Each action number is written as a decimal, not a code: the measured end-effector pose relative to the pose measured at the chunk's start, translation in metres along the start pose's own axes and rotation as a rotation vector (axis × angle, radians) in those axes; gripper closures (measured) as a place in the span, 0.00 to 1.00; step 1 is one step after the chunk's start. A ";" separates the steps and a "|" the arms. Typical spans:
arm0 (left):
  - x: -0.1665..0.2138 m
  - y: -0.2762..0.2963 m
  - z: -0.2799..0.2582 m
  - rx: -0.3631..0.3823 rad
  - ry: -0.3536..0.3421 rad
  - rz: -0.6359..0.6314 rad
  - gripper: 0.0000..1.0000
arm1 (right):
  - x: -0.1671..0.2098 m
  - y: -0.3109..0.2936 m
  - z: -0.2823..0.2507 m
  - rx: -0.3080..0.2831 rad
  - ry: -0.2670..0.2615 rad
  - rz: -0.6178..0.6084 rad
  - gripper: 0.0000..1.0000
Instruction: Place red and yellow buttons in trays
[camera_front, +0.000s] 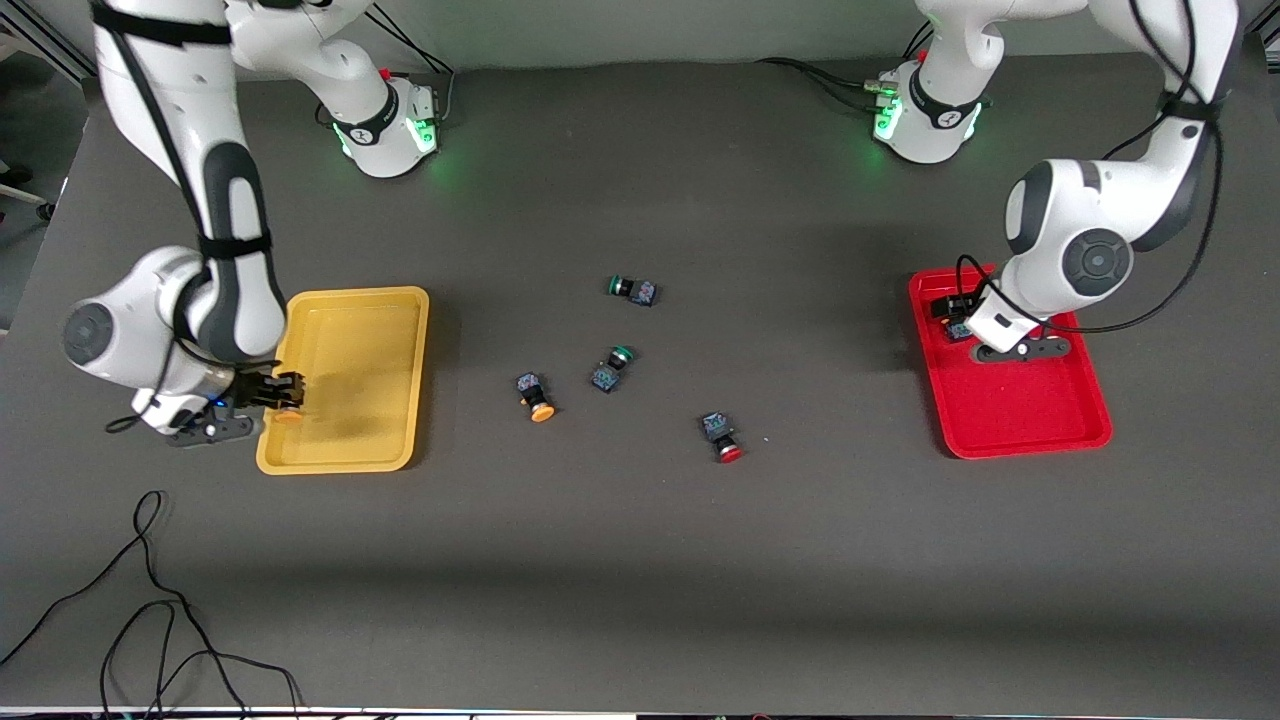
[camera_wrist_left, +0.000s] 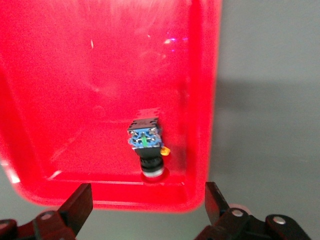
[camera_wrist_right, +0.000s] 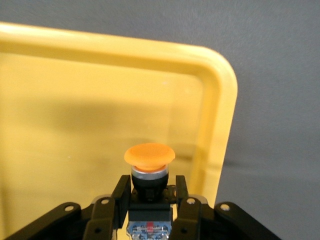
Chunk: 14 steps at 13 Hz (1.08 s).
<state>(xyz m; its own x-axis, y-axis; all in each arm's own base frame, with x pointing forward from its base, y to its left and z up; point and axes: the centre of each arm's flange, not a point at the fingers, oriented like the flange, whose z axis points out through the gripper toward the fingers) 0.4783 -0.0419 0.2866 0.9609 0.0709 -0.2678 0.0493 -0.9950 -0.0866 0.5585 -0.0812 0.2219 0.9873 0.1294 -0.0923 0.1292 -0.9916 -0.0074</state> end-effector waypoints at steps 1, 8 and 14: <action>0.008 0.015 -0.036 -0.005 -0.004 0.010 0.00 | 0.003 -0.004 0.004 -0.005 -0.007 -0.007 0.59; 0.072 0.240 -0.142 -0.045 0.052 -0.263 0.00 | 0.015 -0.018 -0.016 0.033 0.017 0.024 0.01; 0.105 0.350 -0.052 -0.099 0.136 -0.306 0.00 | 0.037 -0.094 -0.153 0.073 0.013 0.048 0.00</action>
<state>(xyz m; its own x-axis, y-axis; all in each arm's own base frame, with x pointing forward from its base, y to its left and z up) 0.6108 -0.3865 0.2783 0.9247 0.3635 -0.1133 0.3603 -0.9316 -0.0483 0.5974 0.0171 0.3719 0.9934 0.0811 -0.0814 0.0750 -0.9943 -0.0757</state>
